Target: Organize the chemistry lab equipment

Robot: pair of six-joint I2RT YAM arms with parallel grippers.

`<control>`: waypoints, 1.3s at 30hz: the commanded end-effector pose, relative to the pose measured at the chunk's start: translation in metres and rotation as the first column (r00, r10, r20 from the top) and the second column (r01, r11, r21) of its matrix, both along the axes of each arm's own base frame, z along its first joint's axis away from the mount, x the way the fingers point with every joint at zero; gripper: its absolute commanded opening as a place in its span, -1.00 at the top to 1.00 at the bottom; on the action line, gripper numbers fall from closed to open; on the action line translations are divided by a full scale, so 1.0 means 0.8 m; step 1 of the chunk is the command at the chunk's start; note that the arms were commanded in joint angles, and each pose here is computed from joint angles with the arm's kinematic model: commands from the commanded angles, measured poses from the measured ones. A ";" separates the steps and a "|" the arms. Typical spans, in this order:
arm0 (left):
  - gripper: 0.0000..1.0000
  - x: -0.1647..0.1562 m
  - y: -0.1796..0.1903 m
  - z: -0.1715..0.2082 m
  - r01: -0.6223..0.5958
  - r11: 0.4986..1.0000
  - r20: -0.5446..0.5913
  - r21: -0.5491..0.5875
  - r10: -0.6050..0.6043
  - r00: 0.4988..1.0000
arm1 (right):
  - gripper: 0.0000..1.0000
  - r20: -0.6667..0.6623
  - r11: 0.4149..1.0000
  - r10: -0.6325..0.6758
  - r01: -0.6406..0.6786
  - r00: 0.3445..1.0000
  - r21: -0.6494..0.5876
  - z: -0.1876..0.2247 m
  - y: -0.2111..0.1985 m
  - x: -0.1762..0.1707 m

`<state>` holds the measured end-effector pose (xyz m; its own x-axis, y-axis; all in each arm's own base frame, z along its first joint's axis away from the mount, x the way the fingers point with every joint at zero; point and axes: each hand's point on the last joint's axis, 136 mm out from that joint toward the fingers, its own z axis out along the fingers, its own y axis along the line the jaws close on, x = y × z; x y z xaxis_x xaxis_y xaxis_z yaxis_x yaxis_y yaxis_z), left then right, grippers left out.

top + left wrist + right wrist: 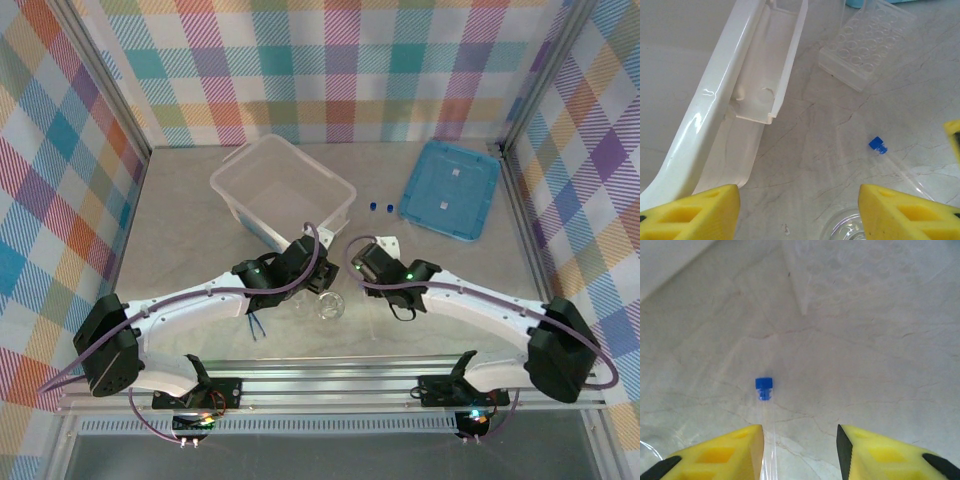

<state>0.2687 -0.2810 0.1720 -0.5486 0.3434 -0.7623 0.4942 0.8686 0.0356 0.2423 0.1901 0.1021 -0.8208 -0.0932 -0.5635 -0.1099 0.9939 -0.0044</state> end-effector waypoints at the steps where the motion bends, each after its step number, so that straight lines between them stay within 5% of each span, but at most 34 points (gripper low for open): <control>1: -0.27 -0.002 0.010 0.005 -0.020 0.999 -0.004 -0.025 0.019 1.000 | 0.13 -0.071 0.999 0.032 -0.029 0.997 0.036 -0.016 0.023 -0.005; 39: -0.27 0.001 0.019 -0.008 -0.036 0.997 -0.035 -0.064 0.034 0.999 | 0.39 -0.240 0.998 0.040 -0.049 0.970 -0.035 -0.110 0.022 0.017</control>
